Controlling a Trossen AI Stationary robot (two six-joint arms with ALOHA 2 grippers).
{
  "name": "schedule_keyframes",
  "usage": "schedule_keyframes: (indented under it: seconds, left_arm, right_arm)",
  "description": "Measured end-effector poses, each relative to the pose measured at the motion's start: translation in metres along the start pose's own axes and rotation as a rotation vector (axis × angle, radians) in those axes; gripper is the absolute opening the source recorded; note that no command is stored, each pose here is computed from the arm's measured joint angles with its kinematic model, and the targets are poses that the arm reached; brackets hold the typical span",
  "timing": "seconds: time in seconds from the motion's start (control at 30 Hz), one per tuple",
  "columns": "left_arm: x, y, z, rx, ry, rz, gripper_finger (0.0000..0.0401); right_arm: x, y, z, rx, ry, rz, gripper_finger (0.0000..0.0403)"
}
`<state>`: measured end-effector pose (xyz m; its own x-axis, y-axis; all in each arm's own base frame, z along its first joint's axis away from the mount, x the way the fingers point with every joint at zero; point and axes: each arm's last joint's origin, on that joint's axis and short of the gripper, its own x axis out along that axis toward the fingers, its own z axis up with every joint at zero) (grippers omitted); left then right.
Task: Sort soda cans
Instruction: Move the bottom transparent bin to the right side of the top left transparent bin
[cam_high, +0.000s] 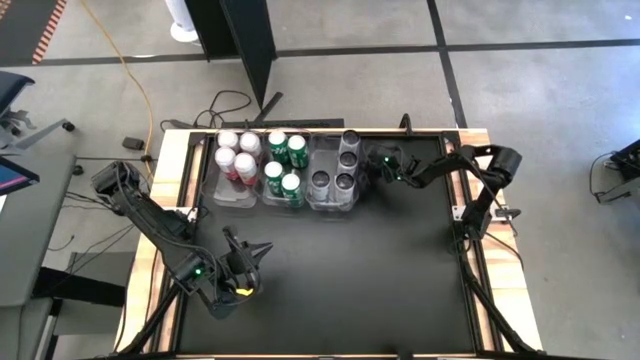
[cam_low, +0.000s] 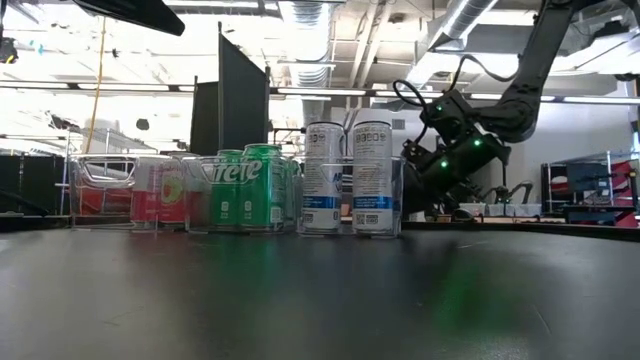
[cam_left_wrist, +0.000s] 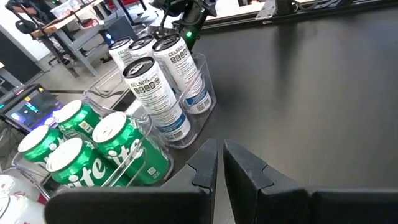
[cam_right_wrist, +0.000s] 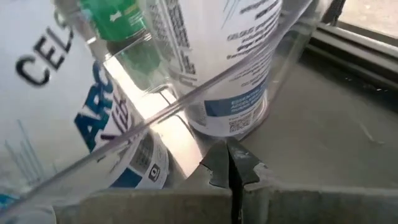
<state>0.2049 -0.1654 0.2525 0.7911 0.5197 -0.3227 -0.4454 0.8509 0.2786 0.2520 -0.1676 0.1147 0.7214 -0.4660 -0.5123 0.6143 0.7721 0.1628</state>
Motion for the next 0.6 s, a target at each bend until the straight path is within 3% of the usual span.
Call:
schedule_keyframes:
  seconds: [0.6]
  left_arm:
    - [0.000,0.000,0.000,0.006,-0.001,0.000,0.0022]
  right_arm:
    - [0.019,-0.005,0.015,0.058,0.012,-0.020,0.0000]
